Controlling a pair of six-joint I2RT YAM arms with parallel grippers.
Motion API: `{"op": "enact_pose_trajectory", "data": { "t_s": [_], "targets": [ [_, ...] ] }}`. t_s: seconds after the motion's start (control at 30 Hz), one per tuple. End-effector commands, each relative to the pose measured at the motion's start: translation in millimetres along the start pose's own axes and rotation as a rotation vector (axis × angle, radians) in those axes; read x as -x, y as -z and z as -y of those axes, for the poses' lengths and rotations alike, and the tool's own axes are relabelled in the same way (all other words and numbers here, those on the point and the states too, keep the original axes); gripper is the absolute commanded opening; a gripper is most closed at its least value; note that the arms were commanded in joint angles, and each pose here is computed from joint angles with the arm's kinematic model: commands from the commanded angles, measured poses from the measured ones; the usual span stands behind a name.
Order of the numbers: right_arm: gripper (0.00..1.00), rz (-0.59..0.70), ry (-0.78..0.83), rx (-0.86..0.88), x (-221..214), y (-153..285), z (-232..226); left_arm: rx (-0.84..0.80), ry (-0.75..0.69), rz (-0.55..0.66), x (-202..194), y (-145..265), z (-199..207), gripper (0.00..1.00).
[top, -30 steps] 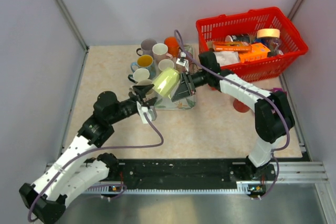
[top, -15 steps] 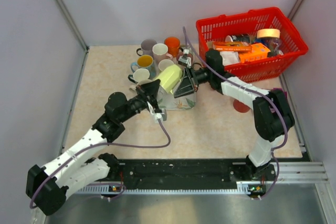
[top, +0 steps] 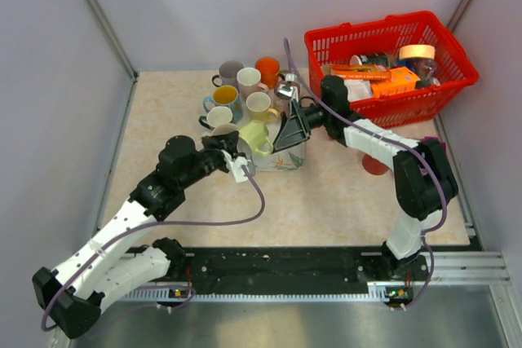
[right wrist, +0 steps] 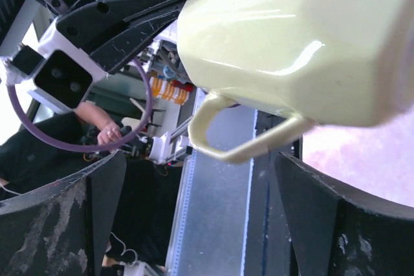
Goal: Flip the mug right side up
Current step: Place the cup at the corner of the board.
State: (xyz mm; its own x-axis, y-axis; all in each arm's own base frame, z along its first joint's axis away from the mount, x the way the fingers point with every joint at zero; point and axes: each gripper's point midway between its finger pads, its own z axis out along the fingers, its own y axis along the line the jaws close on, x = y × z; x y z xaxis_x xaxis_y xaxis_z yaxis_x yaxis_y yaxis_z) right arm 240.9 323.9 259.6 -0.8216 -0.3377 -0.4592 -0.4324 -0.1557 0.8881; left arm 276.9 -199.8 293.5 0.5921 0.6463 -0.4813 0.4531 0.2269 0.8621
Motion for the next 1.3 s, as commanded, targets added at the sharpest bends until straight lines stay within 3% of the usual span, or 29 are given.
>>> {"op": "enact_pose_trajectory", "data": {
  "t_s": [0.0,0.17,0.3,0.47,0.67,0.9,1.0,1.1,1.27],
  "targets": [
    [0.99,0.026,0.115,-0.006,6,17,-15,0.000,0.143,-0.001,24,37,-22,0.00],
    [0.99,0.103,0.128,-0.131,4,28,7,-0.347,0.291,-0.114,13,64,51,0.00],
    [0.99,0.123,0.261,-0.356,7,39,33,-0.538,0.464,-0.250,-3,73,103,0.00],
    [0.99,0.093,0.377,-0.574,10,60,56,-0.562,0.608,-0.320,-15,64,134,0.00],
    [0.99,0.089,0.396,-0.680,2,72,65,-0.587,0.664,-0.447,-36,57,153,0.00],
    [0.99,0.102,0.419,-0.845,1,93,79,-0.641,0.651,-0.472,-43,49,163,0.01],
    [0.99,0.095,0.436,-0.859,3,96,79,-0.652,0.659,-0.455,-39,45,162,0.17],
    [0.99,0.025,0.489,-0.751,-4,85,67,-0.642,0.649,-0.439,-35,44,155,0.29],
    [0.97,-0.044,0.568,-0.662,-7,76,56,-0.539,0.663,-0.466,-31,64,112,0.38]
  ]
}}
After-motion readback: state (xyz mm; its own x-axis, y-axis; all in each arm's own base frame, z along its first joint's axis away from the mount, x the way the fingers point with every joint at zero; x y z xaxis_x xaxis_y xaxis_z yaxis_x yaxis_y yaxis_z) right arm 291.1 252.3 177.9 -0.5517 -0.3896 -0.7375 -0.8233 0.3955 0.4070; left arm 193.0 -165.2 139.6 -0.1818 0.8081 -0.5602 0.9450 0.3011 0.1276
